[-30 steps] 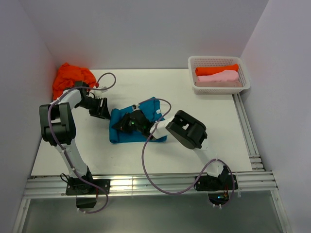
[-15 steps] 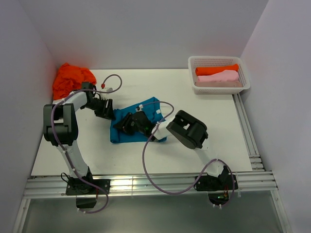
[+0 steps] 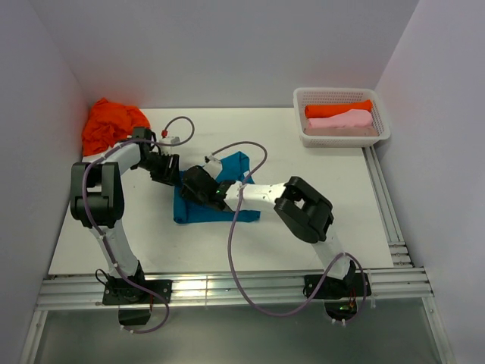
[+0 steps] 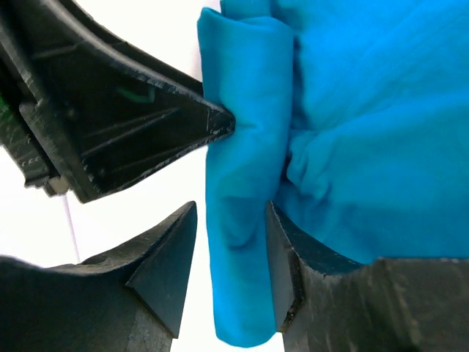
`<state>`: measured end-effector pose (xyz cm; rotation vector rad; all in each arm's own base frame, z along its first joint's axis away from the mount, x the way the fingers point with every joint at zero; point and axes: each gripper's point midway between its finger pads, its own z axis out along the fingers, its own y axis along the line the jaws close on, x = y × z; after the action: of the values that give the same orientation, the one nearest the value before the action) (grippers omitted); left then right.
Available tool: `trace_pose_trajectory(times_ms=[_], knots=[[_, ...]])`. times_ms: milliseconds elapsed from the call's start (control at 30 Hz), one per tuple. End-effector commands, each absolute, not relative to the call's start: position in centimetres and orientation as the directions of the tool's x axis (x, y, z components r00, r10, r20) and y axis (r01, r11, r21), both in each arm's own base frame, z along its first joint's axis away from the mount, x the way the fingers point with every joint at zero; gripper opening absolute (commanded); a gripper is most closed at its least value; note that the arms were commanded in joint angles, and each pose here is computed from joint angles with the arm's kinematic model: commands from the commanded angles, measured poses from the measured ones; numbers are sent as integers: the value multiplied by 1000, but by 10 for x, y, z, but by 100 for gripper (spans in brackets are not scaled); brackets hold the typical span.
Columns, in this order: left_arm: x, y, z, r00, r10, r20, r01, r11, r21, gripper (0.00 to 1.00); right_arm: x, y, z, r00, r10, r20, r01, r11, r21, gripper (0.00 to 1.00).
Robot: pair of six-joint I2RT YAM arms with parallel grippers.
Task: Roll the t-shirts
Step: Roll the tshirt
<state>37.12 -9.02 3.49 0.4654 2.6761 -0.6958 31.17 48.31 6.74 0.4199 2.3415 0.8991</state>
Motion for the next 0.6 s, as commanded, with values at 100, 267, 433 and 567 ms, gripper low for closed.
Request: trace_pose_trajectory(times_ms=[100, 267, 433, 567], knots=[[386, -90, 37, -871, 241, -429, 401, 852, -335, 55, 314, 470, 119, -674, 427, -603, 37, 835, 550, 47], [388, -93, 36, -871, 246, -426, 403, 853, -332, 55, 307, 492, 125, -673, 361, -645, -57, 845, 532, 37], [389, -96, 36, -870, 252, -423, 407, 852, -330, 55, 306, 510, 110, -704, 310, -639, -100, 848, 521, 31], [389, -97, 37, -870, 254, -423, 410, 850, -332, 56, 306, 512, 90, -719, 279, -636, -90, 871, 484, 31]])
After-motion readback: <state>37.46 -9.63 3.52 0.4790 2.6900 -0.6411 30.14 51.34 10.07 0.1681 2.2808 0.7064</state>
